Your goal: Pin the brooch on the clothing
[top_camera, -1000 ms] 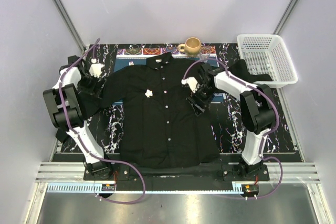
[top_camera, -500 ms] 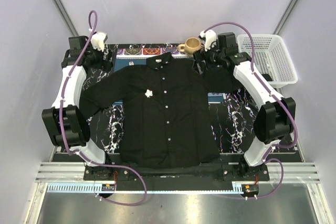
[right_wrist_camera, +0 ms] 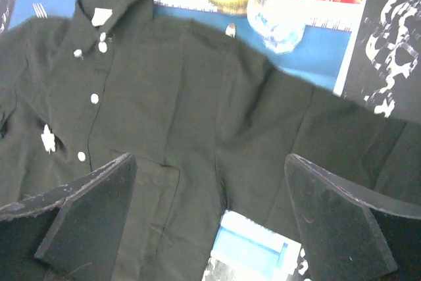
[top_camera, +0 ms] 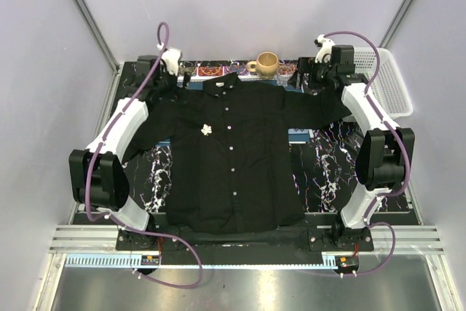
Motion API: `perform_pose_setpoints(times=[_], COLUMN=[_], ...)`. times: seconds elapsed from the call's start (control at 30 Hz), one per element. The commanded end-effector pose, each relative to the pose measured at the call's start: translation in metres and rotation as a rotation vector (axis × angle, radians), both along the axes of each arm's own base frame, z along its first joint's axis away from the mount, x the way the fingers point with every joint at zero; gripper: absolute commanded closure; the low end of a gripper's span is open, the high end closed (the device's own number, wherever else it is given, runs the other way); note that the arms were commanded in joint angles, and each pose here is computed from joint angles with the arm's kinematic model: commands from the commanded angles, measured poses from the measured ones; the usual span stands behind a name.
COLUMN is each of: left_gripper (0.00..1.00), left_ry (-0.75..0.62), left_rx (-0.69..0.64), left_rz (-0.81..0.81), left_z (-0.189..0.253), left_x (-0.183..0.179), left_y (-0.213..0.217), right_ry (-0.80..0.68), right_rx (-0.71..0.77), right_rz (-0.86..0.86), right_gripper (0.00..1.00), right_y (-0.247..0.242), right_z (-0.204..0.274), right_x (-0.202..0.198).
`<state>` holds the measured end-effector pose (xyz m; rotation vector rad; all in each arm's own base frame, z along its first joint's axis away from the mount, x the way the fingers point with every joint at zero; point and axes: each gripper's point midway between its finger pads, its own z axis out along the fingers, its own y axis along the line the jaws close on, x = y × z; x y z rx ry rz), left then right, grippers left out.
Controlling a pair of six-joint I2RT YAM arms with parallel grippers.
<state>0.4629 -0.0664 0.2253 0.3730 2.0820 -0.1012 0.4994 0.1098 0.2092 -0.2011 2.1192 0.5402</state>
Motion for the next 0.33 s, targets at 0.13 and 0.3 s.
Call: perform_pose_setpoints(times=[0.13,0.3], left_gripper=[0.01,0.01], left_ry=[0.035,0.022], left_rx=[0.019,0.047], left_rz=[0.1,0.091], left_z=[-0.036,-0.034], left_x=[-0.007,-0.006], left_y=[0.005,0.008], right_ry=[0.082,0.086], right_rx=[-0.002,-0.001], right_rz=[0.093,0.096], right_gripper=[0.0,0.0], right_y=[0.013,0.014], right_z=[-0.04,-0.042], right_x=[-0.033,-0.037])
